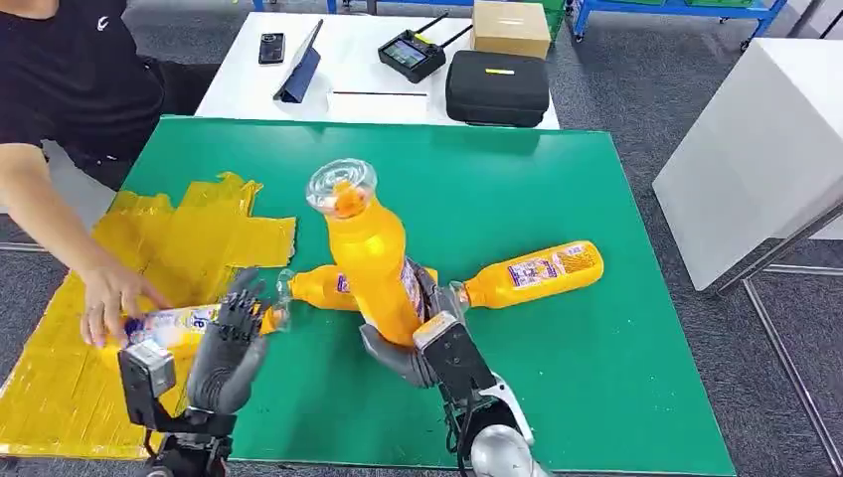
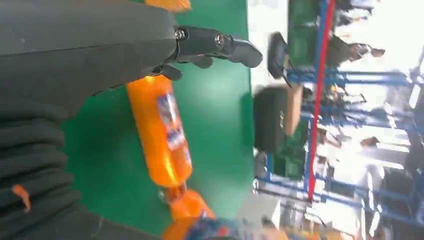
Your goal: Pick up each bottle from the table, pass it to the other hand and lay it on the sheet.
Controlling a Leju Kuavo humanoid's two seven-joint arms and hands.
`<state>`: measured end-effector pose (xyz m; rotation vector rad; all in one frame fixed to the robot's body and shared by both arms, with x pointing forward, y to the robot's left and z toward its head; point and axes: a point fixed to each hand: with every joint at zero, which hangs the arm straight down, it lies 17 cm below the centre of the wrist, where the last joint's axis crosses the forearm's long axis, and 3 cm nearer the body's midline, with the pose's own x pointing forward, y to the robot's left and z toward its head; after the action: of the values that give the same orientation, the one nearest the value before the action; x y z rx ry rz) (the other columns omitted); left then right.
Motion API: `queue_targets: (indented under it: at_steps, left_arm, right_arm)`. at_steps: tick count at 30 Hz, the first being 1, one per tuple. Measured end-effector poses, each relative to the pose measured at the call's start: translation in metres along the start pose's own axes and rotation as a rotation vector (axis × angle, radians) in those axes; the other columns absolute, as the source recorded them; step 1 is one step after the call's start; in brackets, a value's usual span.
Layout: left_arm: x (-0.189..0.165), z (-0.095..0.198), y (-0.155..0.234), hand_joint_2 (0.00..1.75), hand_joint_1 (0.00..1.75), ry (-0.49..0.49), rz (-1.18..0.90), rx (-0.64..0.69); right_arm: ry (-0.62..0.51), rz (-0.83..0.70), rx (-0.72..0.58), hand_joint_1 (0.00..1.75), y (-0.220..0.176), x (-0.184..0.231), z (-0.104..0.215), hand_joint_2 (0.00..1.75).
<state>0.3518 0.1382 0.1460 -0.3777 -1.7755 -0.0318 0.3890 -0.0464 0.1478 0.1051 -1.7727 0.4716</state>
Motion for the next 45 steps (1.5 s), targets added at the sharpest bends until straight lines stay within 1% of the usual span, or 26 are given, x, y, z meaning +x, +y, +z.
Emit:
queue_targets:
  at_steps: [4,7,15,19,22,26,33,34,35,45]
  left_arm:
    - [0.01,-0.009,-0.02,1.75,0.0,-0.035,-0.027,-0.045]
    - [0.016,-0.014,-0.031,1.75,0.0,-0.054,-0.028,-0.065]
    - [0.019,-0.016,-0.039,1.75,0.0,-0.06,-0.025,-0.081]
    - [0.022,-0.02,-0.042,1.75,0.0,-0.067,-0.014,-0.081]
    - [0.025,-0.023,-0.041,1.75,0.0,-0.065,0.004,-0.065]
    - [0.027,-0.026,-0.03,1.75,0.0,-0.057,0.027,-0.019]
    - [0.023,-0.02,-0.004,1.75,0.0,-0.035,0.051,0.067]
    - [0.022,-0.018,0.0,1.75,1.69,-0.032,0.052,0.08]
    - [0.022,-0.017,0.003,1.75,1.75,-0.029,0.053,0.088]
    - [0.022,-0.002,0.022,1.75,1.75,-0.039,0.064,0.159]
  right_arm:
    - [0.044,0.08,0.042,1.75,0.012,-0.006,-0.011,1.75]
    - [0.061,0.092,0.073,1.75,0.025,-0.01,-0.015,1.75]
    - [0.083,0.112,0.113,1.75,0.039,-0.017,-0.018,1.75]
    - [0.116,0.209,0.218,1.75,0.073,-0.028,-0.017,1.75]
    - [0.109,0.284,0.289,1.75,0.1,-0.029,-0.02,1.75]
    - [0.063,0.392,0.368,1.75,0.129,-0.026,-0.025,1.75]
    - [0.005,0.53,0.454,1.75,0.156,-0.024,-0.031,1.75]
    - [-0.003,0.542,0.47,1.75,0.161,-0.024,-0.029,1.75]
    - [-0.008,0.548,0.479,1.75,0.164,-0.023,-0.029,1.75]
    - [-0.019,0.567,0.523,1.75,0.175,-0.024,-0.028,1.75]
